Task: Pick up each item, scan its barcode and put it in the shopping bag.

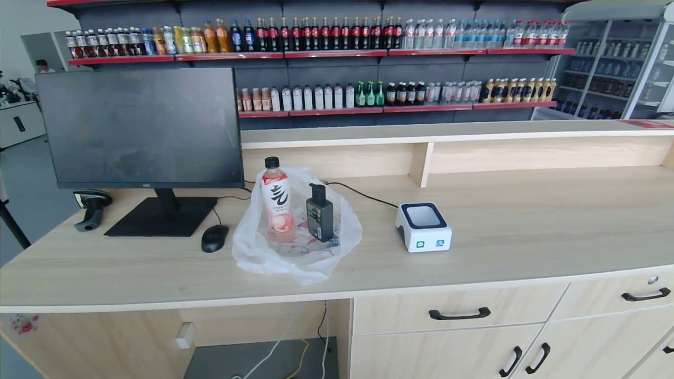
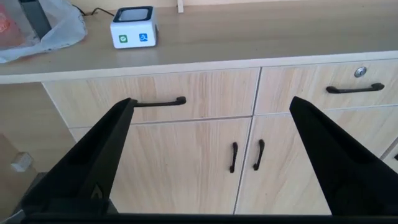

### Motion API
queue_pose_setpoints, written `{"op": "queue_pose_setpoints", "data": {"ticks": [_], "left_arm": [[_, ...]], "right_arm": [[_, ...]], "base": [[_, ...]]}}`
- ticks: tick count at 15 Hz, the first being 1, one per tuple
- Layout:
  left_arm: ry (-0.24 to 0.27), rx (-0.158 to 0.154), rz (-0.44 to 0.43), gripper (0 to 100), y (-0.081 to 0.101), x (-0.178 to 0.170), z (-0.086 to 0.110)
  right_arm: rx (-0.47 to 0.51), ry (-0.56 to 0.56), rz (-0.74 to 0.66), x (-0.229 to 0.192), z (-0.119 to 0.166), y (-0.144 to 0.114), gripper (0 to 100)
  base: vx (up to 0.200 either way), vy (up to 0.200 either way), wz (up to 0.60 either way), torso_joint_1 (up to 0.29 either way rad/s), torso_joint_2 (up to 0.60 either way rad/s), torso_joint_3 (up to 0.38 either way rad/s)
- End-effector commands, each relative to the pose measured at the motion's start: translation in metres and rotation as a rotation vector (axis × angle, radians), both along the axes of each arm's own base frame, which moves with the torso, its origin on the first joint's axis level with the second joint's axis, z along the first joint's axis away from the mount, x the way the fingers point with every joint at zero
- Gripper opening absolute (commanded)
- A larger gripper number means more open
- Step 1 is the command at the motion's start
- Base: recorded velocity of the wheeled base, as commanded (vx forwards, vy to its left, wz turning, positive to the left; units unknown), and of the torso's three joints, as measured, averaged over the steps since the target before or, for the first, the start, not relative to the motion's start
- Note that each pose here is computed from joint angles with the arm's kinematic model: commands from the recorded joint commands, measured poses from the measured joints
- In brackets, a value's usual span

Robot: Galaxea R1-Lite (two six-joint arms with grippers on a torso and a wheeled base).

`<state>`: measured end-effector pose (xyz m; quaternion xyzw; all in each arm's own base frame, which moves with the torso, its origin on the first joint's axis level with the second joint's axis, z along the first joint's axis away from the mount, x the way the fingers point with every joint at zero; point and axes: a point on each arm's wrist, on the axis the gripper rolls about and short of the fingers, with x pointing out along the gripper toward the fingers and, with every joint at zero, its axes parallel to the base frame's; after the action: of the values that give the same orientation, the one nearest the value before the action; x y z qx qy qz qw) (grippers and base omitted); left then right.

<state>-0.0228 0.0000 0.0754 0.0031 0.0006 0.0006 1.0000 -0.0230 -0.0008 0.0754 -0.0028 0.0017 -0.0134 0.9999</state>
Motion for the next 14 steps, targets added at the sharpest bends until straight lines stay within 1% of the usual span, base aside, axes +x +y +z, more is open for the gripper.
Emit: {"op": "queue_pose_setpoints", "data": {"ticks": [1,13,14], "left_arm": [[0.0,-0.002,0.0,100,0.0,0.0,-0.0001],[0.0,-0.002,0.0,100,0.0,0.0,-0.0001],[0.0,0.003,-0.001,100,0.0,0.0,-0.0001]], "right_arm": [[0.001,0.0,-0.001,0.0,0.0001,0.0,100],[-0.001,0.0,-0.001,0.0,0.0001,0.0,100],[-0.001,0.0,-0.001,0.0,0.0001,0.0,100]], "base": [[0.0,-0.2,0.0,0.002,0.0,0.002],[0.0,-0.2,0.0,0.002,0.0,0.003],[0.0,0.0,0.0,0.0,0.0,0.0]]}}
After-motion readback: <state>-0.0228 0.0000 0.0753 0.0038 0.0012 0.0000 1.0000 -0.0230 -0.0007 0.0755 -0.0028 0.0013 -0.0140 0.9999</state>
